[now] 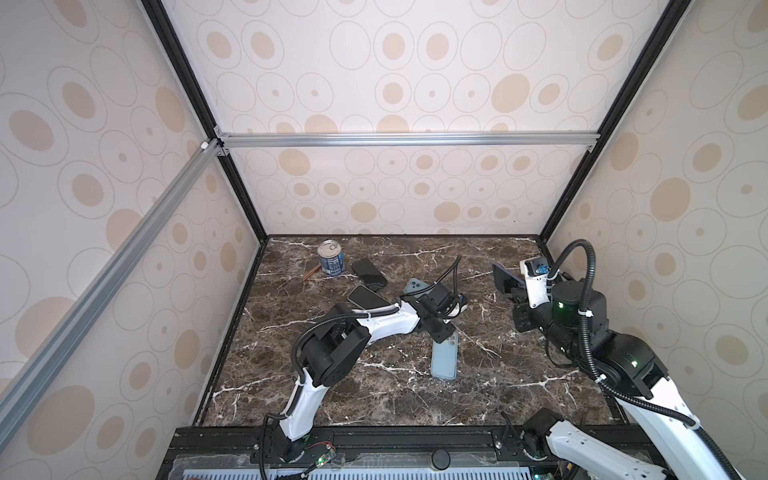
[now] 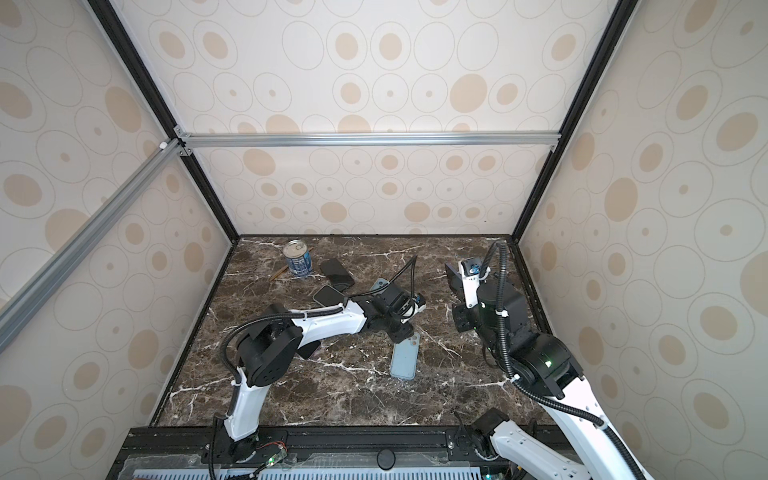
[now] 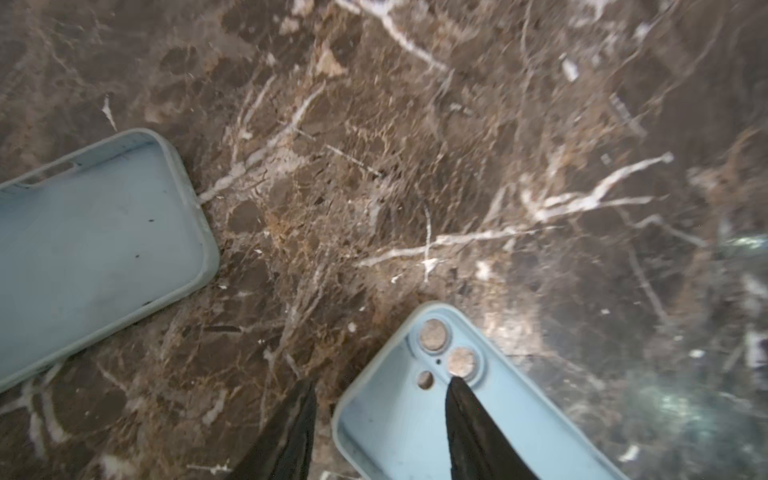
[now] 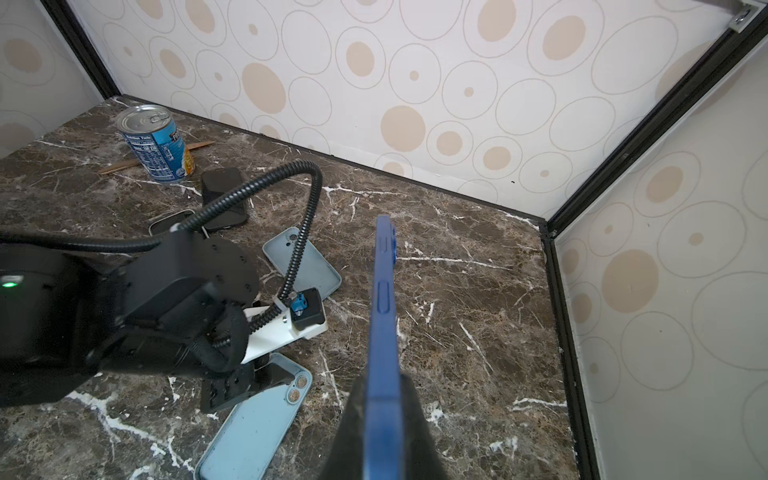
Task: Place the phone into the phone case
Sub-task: 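Lower the left gripper and grasp the empty light blue case's lens-hole end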
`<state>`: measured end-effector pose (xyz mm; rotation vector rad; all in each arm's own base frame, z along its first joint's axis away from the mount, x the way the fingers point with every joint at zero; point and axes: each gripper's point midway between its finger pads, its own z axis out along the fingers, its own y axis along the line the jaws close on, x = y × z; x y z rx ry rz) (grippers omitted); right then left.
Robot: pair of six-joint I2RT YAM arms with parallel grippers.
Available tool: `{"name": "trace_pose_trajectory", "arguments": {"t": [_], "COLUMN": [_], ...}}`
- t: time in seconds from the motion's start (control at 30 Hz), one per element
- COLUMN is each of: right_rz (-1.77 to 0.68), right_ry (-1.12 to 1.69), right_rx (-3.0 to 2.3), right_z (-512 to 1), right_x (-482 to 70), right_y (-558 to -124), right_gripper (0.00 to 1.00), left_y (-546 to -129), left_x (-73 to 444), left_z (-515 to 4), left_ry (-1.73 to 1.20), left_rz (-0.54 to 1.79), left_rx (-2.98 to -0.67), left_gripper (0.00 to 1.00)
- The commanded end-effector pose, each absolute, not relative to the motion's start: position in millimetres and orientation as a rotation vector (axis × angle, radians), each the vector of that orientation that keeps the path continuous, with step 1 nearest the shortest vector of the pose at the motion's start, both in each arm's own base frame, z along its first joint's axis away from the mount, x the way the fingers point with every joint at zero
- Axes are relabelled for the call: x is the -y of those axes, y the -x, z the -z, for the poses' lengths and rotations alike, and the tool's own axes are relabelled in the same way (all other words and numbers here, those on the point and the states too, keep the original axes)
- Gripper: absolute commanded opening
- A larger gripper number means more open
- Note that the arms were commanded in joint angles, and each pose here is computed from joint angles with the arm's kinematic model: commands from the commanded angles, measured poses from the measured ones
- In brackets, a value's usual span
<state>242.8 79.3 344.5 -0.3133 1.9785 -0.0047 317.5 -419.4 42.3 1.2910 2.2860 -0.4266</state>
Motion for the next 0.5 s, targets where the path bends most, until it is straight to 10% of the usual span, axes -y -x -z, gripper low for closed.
{"name": "trace_pose_trajectory", "arguments": {"t": [0.0,0.47], "right_rz": [0.009,-0.018], "right_ry": [0.296,0.331], "right_rx": [-1.914,-1.948], "right_z": [-366.0,-356.0], "right_x": [-74.0,-81.4], "right_y": [-240.0,-240.3], "right_gripper": [0.00,0.00], "left_y": [-322.9,-319.9], "left_x": [419.4,383.9], "left_z": [-41.4,-19.2], "left_ry": [-1.435,-1.320], "left_rz": [0.377,0.236], "left_rx": [-2.233,-2.398], "left_gripper": [0.51,0.21]}}
